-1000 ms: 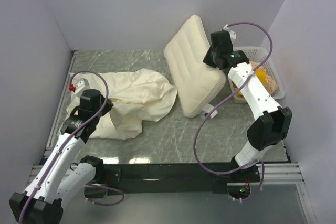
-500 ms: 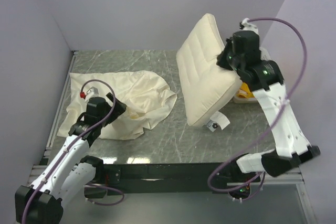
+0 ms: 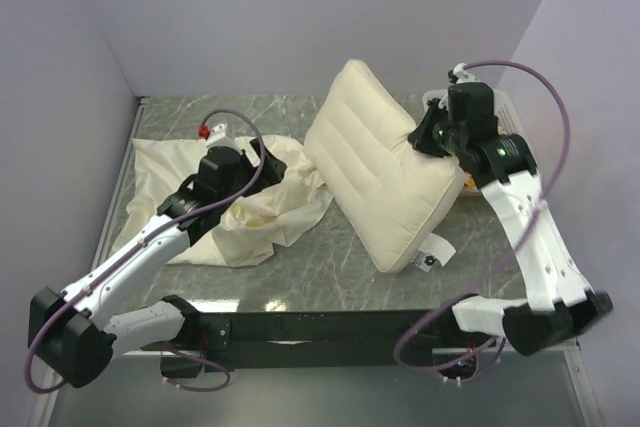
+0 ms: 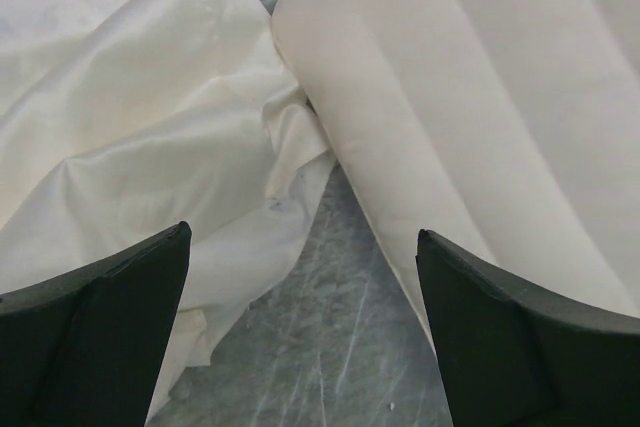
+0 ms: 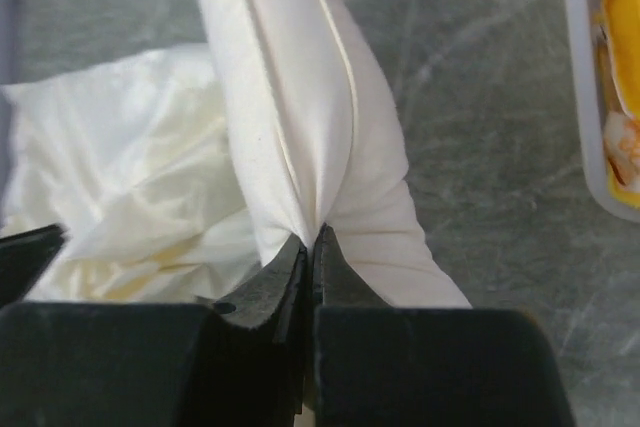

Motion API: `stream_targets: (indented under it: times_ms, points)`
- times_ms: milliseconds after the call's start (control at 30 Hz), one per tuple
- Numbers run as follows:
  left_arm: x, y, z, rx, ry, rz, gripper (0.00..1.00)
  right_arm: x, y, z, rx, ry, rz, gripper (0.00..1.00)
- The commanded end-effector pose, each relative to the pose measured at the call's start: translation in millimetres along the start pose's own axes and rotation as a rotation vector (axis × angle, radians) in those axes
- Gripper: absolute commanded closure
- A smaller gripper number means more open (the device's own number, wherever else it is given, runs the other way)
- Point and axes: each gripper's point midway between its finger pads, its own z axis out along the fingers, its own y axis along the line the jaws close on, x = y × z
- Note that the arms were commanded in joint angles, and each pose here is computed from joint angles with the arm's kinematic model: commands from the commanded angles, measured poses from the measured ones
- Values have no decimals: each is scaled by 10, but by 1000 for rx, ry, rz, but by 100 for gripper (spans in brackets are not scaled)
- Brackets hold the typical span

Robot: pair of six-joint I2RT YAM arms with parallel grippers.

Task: Put the pillow into the pillowcase

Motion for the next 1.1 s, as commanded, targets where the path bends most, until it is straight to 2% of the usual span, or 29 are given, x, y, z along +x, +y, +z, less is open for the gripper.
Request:
stream_targets:
  times_ms: [0,33,67,133,167,233,367,533,567,600,667,700,767,800,833,867,900,933,967,1067]
  points:
    - [-118,-52,229,-32,-35,8,1,-191,-539,472,235,-46,65,89]
    - [-153,-113,271,-26,-31,17,1,-143,-676,584,305,-23,64,73]
    - [-68,-75,387,-47,0,28,1,-131,-755,597,349,-25,68,38]
    - [-41,-79,463,-56,16,33,1,-118,-792,576,379,-50,85,24]
    - [6,-47,518,-67,27,38,1,-119,-758,566,369,-67,85,13]
    - [53,7,559,-82,32,38,1,-60,-637,581,342,-92,72,1]
    - [116,124,575,-112,32,38,1,172,-314,896,260,-8,12,0]
    - [147,210,526,-122,36,26,1,642,123,1602,183,129,-100,0]
    - [152,230,504,-127,39,28,1,615,170,1697,183,127,-96,0]
    - [149,250,486,-131,40,32,1,802,76,1944,228,181,-107,0]
    - [73,259,415,-128,24,29,1,832,15,2185,256,197,-93,0]
    - [79,295,388,-137,27,37,1,1085,-60,2414,266,265,-94,0]
    - [5,303,308,-130,6,31,0,1272,-63,2644,258,298,-86,0]
    - [5,330,289,-133,9,33,1,1554,-118,2804,257,366,-91,0]
    - [-47,350,258,-134,-3,27,1,1676,-162,2875,267,392,-88,7]
    - [-64,355,244,-133,-6,27,1,1786,-190,2929,274,410,-87,19]
    - [-74,375,231,-139,-4,35,1,1906,-227,2963,284,432,-92,41]
    - [-103,389,218,-145,-11,35,1,1935,-251,2954,293,431,-90,89]
    - [-122,390,215,-147,-14,39,1,2002,-294,2932,297,435,-85,100]
    - [-179,402,229,-151,-21,40,3,1814,-254,2732,280,392,-94,100]
